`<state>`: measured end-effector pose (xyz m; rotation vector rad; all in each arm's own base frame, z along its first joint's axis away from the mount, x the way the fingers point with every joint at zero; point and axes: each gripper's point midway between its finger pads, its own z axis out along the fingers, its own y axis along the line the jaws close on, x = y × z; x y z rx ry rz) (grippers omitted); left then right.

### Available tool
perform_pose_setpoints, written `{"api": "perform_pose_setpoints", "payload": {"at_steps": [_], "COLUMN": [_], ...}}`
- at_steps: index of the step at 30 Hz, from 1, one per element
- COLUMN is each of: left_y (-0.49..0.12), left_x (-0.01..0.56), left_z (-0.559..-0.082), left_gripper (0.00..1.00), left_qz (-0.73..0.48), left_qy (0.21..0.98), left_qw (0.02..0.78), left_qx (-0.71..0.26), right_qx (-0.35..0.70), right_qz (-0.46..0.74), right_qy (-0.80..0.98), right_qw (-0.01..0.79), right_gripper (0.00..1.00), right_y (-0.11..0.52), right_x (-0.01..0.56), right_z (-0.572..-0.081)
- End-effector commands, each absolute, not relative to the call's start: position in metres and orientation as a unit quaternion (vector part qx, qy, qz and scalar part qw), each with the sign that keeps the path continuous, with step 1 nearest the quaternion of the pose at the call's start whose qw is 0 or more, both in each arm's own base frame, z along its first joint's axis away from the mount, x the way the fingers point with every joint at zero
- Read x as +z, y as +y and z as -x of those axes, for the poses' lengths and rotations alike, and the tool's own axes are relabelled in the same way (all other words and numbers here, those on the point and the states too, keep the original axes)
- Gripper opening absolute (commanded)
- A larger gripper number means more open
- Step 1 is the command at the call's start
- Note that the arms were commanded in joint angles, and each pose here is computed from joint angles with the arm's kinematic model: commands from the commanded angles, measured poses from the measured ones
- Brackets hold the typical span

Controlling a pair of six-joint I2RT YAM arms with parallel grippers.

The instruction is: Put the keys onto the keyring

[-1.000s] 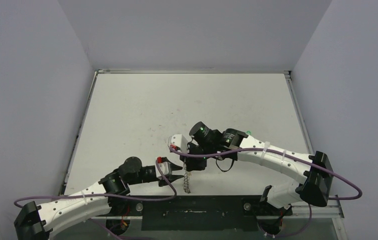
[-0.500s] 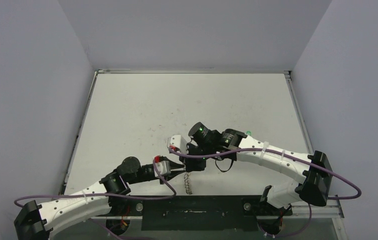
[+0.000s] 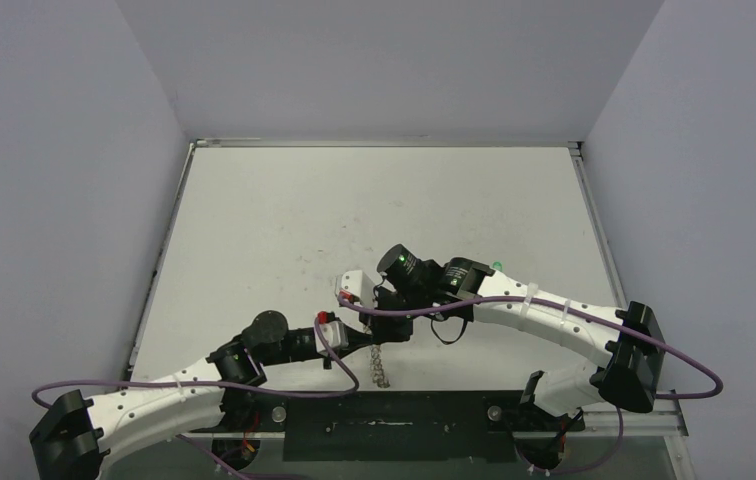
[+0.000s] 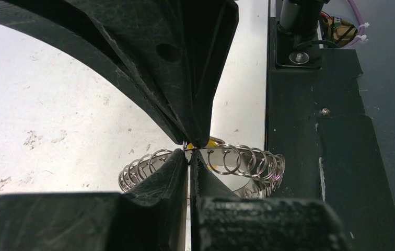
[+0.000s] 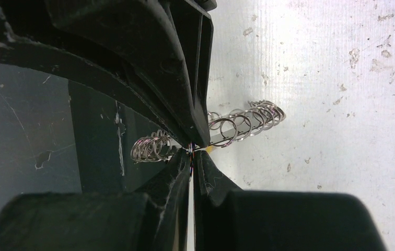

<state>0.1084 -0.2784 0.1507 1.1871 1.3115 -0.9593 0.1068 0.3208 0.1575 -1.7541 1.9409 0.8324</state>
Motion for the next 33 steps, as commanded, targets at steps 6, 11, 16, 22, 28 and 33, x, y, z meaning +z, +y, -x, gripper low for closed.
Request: {"api": "perform_pose_setpoints", "payload": {"at_steps": [6, 11, 16, 22, 28, 33], "left_y": [-0.284, -0.280, -0.275, -0.271, -0.270, -0.271], "left_x": [0.182, 0.182, 0.186, 0.190, 0.191, 0.192], "left_z": [-0.105, -0.105, -0.104, -0.103, -0.102, -0.101], "left_gripper": [0.00, 0.00, 0.00, 0.00, 0.00, 0.00], "left_qz": [-0.480, -0.460, -0.440, -0.427, -0.423, -0.423], "left_qy": [0.512, 0.511, 0.503, 0.492, 0.491, 0.489], "left_qw": [0.567, 0.578, 0.594, 0.609, 0.609, 0.609], "left_qx": [-0.431, -0.439, -0.448, -0.453, -0.458, -0.460], "right_qx": [0.318, 0.321, 0.363, 0.414, 0.444, 0.463], "right_qz": [0.627, 0.616, 0.589, 0.586, 0.582, 0.573], "right_qy": [0.668, 0.662, 0.643, 0.608, 0.593, 0.585], "right_qw": [0.243, 0.281, 0.328, 0.339, 0.334, 0.339], "right_gripper": [0.00, 0.27, 0.40, 0.39, 0.37, 0.34], "right_y": [0.337, 0.334, 0.328, 0.321, 0.325, 0.331], "right_x": [0.178, 0.188, 0.206, 0.206, 0.196, 0.192], "right_z": [-0.112, -0.120, -0.127, -0.114, -0.105, -0.104]}}
